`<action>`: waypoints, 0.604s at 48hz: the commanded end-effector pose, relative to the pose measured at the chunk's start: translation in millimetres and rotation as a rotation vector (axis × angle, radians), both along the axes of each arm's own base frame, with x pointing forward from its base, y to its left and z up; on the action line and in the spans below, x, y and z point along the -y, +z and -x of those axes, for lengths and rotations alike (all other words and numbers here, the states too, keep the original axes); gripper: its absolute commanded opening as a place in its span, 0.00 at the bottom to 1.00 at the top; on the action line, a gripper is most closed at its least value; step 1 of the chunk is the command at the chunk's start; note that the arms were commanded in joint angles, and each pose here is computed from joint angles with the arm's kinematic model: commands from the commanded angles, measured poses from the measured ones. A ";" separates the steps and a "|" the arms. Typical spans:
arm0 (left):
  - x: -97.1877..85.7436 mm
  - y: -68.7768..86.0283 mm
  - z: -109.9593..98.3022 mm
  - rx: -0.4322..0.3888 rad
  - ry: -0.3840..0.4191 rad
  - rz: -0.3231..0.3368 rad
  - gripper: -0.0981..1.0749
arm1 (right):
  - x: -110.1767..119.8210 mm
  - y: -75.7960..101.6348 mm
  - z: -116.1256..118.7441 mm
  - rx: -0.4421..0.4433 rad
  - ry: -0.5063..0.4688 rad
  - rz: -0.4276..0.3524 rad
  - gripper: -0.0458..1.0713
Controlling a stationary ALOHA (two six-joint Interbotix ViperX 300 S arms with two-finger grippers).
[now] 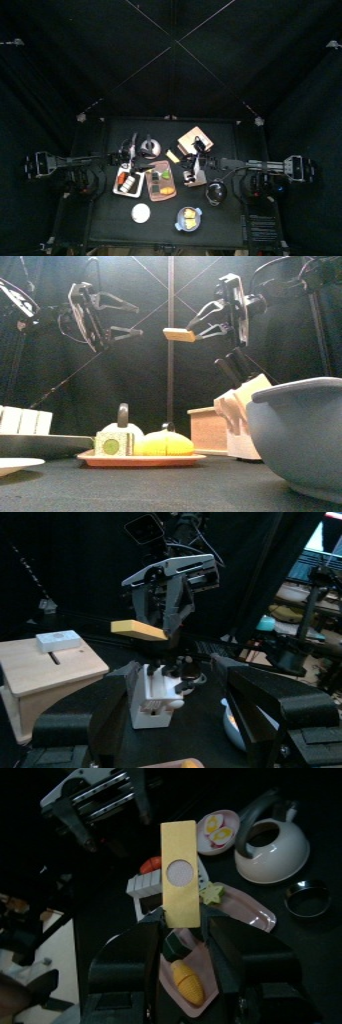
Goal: Hand over egg block
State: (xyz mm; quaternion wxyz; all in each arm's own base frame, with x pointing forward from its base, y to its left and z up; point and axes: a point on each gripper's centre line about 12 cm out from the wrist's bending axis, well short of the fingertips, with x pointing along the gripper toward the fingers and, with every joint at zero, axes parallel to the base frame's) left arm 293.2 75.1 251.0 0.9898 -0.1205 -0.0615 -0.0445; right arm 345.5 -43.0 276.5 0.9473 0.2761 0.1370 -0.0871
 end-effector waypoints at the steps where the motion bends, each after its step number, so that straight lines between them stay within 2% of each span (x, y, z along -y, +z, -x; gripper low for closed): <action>1: -4.9 6.3 -6.8 0.034 -0.017 -0.015 0.88 | -10.3 13.1 -6.9 0.037 0.044 0.029 0.57; 10: -5.3 -0.5 -16.7 0.020 -0.061 -0.023 0.89 | -18.9 8.7 -12.2 0.025 0.076 0.042 0.57; 22: 3.2 -2.1 -23.8 0.016 -0.178 -0.021 0.88 | -20.3 11.4 -14.5 0.036 0.083 0.043 0.57; 29: 3.1 -3.8 -27.7 0.013 -0.199 -0.027 0.88 | -20.7 11.3 -15.8 0.042 0.087 0.042 0.57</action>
